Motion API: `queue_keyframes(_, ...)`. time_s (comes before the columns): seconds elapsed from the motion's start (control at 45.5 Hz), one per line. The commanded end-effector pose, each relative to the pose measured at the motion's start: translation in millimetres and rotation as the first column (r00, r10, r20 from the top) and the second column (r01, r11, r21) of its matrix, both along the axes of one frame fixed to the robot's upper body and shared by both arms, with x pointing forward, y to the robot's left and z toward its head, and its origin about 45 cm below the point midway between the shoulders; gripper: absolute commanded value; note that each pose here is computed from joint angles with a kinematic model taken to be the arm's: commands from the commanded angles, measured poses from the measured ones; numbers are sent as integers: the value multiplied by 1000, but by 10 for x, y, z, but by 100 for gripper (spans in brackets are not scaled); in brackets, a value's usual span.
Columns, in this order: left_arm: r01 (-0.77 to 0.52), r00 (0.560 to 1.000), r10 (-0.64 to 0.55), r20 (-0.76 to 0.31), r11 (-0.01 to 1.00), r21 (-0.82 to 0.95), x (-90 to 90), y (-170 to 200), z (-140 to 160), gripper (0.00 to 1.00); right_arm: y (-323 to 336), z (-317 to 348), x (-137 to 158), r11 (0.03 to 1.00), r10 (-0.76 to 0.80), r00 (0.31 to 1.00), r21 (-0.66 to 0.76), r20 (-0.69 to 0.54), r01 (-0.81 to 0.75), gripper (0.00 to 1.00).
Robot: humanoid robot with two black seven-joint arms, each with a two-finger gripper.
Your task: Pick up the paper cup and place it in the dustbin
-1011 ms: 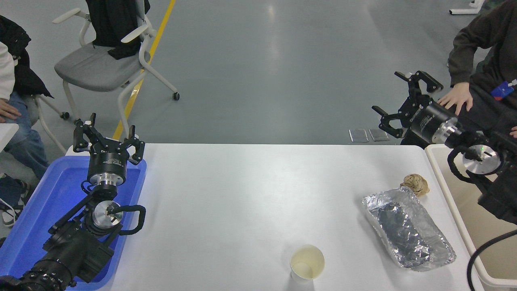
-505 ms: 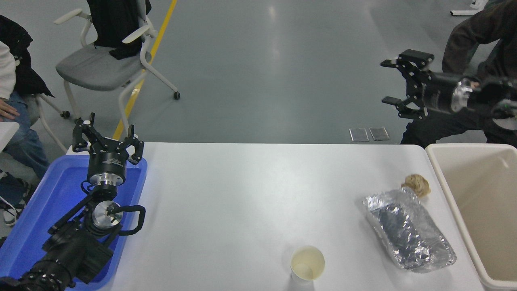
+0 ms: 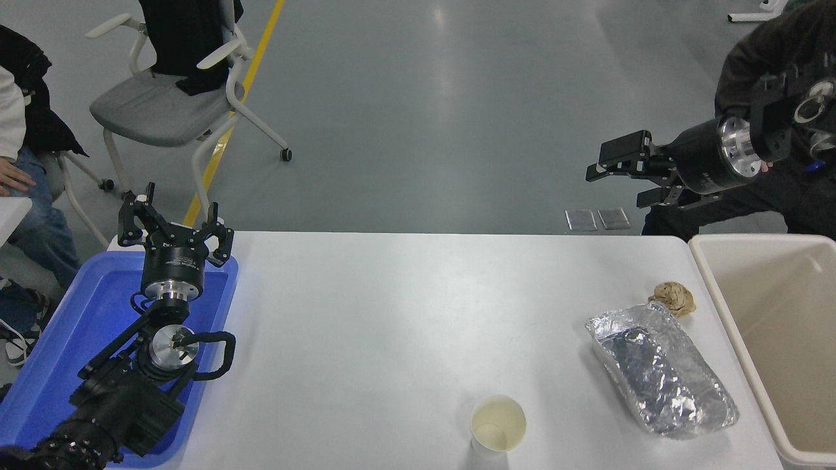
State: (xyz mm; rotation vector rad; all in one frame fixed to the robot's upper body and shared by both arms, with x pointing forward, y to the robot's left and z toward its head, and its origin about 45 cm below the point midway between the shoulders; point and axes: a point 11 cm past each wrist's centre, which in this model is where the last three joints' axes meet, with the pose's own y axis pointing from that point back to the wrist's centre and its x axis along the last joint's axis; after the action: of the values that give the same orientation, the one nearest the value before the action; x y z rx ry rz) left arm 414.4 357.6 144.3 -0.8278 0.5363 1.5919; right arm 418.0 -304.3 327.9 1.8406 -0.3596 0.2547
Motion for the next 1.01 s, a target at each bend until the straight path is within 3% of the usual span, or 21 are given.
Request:
queue_keyframes(0.0, 1, 1000, -1, -1, 1000, 1, 0, -2, -1, 99, 149, 149, -312, 984, 70, 993, -155, -98, -84, 100)
queue_keyframes(0.286, 1, 1000, -1, -1, 1000, 1, 0, -2, -1, 99, 833, 572, -441, 966, 153, 976, -184, -158, -181, 100)
queue_keyframes(0.571, -3, 1000, 3, 0, 1000, 3, -5, 18, 0, 99, 1320, 619, -948, 980, 152, 949, -84, -275, -181, 100)
queue_keyframes(0.989, -4, 1000, 4, -2, 1000, 3, -11, 20, -6, 99, 1563, 40, -991, 980, 140, 938, -92, -317, -178, 100)
